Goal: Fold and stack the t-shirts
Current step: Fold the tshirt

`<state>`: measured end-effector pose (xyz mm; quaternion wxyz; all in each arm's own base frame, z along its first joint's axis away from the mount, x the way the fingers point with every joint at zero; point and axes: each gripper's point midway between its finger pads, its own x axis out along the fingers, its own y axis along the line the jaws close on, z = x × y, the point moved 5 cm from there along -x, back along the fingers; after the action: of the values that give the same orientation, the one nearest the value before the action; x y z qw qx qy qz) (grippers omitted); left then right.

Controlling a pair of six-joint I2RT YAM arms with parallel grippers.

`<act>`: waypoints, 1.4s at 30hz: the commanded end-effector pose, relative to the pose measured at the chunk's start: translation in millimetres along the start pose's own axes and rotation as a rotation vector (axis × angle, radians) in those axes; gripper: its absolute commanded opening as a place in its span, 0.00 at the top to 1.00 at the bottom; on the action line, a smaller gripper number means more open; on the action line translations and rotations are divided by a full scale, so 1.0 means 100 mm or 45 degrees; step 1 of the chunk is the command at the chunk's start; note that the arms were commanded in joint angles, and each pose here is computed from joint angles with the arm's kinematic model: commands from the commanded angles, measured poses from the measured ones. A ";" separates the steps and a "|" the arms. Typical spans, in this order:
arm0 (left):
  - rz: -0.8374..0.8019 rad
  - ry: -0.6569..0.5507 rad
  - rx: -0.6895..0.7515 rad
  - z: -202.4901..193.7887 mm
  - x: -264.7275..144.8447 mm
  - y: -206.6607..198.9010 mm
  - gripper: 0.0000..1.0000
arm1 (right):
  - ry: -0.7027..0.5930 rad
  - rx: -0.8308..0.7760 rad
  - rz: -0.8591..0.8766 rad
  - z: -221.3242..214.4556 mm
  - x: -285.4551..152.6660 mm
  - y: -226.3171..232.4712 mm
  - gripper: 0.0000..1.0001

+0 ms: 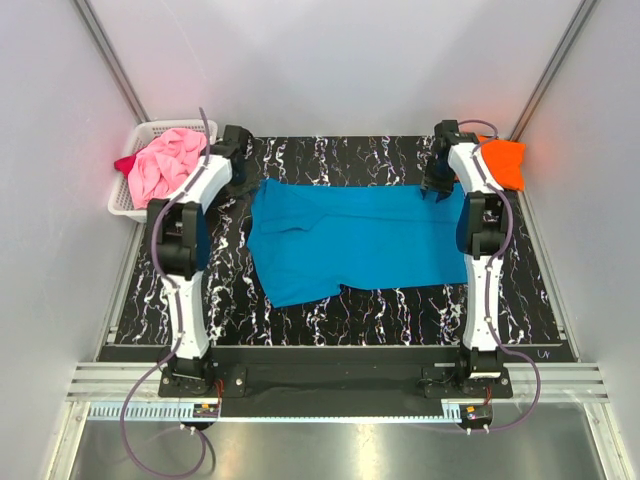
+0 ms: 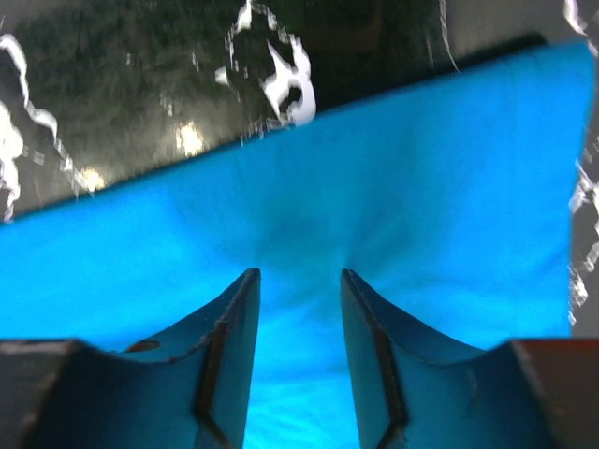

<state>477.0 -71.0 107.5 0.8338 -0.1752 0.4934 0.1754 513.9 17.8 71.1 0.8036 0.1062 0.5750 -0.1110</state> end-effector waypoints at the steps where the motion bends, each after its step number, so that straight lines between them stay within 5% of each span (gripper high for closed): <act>1: -0.158 -0.253 -0.027 0.37 -0.58 -0.11 0.69 | -0.292 -0.001 0.064 0.35 -0.80 0.00 0.52; 7: -0.268 -0.214 0.005 0.15 -0.77 -0.16 0.68 | -0.408 0.002 0.215 0.24 -1.17 0.11 0.48; 22: -0.627 0.116 -0.031 -0.63 -0.54 -0.37 0.70 | -0.152 -0.256 0.790 -1.23 -1.29 1.52 0.52; 32: -0.664 0.170 -0.110 -0.76 -0.47 -0.29 0.70 | -0.070 -0.184 1.223 -1.48 -1.34 2.15 0.55; 42: -0.627 0.130 -0.165 -0.71 -0.48 -0.14 0.71 | 0.054 -0.162 1.313 -1.68 -1.03 2.60 0.59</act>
<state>402.7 -127.3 94.1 0.7975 -0.3334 0.5028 -0.0005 400.5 304.3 112.7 0.7529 0.3108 0.4927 0.3063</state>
